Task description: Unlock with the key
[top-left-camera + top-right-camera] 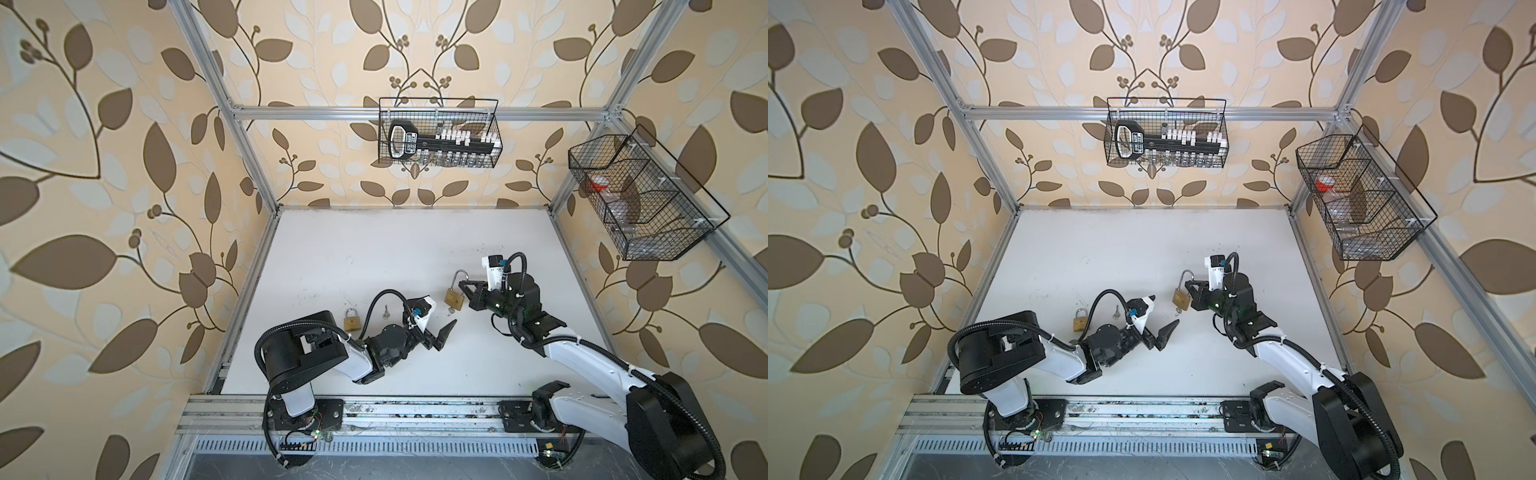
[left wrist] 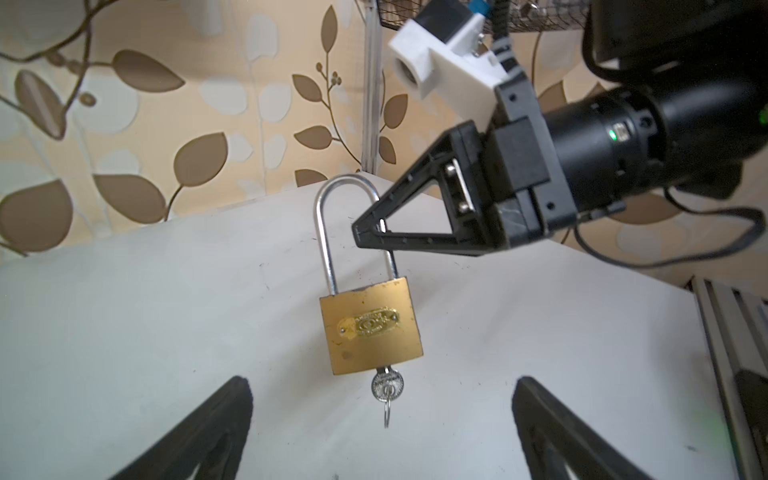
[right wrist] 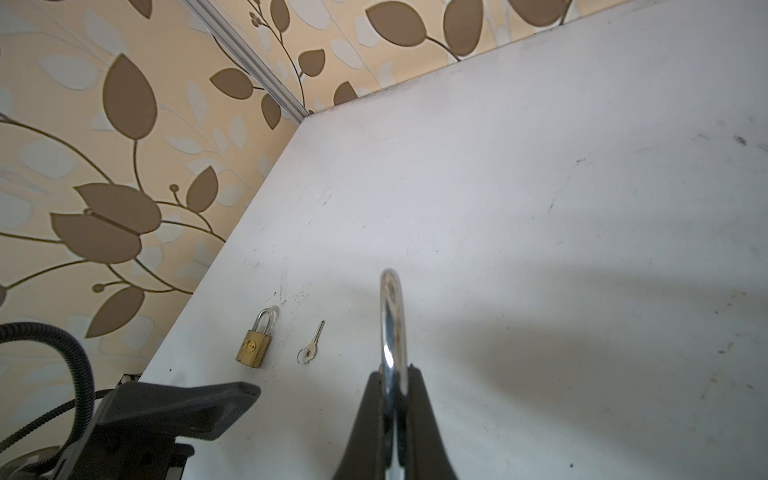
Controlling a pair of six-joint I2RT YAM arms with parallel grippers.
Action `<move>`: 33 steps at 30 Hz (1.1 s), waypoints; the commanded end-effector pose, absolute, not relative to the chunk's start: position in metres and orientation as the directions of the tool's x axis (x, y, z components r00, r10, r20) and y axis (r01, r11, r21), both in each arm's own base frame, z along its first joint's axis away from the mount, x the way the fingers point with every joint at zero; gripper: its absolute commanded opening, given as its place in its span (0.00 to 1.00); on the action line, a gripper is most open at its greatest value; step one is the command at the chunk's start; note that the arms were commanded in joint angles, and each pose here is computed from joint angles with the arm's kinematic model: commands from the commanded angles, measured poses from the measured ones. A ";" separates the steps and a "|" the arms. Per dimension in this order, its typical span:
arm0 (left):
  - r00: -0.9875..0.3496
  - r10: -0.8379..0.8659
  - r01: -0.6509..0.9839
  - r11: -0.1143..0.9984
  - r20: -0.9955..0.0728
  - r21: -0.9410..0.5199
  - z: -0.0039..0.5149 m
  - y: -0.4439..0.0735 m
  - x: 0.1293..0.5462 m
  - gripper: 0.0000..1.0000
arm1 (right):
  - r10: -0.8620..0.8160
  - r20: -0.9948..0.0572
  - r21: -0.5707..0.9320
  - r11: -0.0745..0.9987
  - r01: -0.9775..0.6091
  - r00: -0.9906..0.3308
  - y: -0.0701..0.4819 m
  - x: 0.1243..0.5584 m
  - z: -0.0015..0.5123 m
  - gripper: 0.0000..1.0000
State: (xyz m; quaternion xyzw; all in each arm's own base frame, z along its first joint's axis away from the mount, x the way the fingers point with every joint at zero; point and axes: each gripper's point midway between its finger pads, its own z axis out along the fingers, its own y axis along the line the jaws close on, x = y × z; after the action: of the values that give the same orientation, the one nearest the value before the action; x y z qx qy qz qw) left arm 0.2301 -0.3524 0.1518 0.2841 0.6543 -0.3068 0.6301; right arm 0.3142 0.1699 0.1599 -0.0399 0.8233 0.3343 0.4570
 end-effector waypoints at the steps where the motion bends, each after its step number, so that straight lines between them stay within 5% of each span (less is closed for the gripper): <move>1: 0.121 -0.040 0.810 0.581 -0.992 0.076 0.191 -0.351 0.210 0.99 | 0.254 -0.842 0.500 0.699 -0.511 -0.476 0.183 0.311 0.204 0.00; 4: 0.129 -0.077 0.847 0.526 -0.989 0.069 0.209 -0.335 0.204 0.99 | 0.242 -0.861 0.483 0.667 -0.568 -0.448 0.188 0.305 0.213 0.00; 9: -0.142 -0.022 0.942 0.304 -0.990 -0.142 0.228 -0.311 0.205 0.93 | 0.228 -0.895 0.442 0.578 -0.686 -0.384 0.201 0.289 0.230 0.00; 13: -0.176 0.018 0.971 0.168 -0.984 -0.171 0.230 -0.317 0.193 0.90 | 0.239 -0.913 0.408 0.531 -0.742 -0.331 0.203 0.277 0.242 0.00; 23: -0.194 0.056 0.961 0.211 -0.979 -0.178 0.221 -0.309 0.210 0.78 | 0.259 -0.936 0.334 0.446 -0.831 -0.238 0.208 0.248 0.262 0.00; 33: -0.268 0.071 0.960 0.105 -0.961 -0.260 0.216 -0.317 0.206 0.68 | 0.264 -0.942 0.310 0.458 -0.833 -0.205 0.206 0.241 0.268 0.00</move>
State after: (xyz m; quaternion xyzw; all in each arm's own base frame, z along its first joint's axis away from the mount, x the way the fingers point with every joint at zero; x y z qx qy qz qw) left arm 0.2098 -0.3124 0.1929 0.4088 0.6411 -0.4886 0.4279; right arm 0.2471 0.2073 0.2422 -0.2122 0.6615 0.4669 0.5472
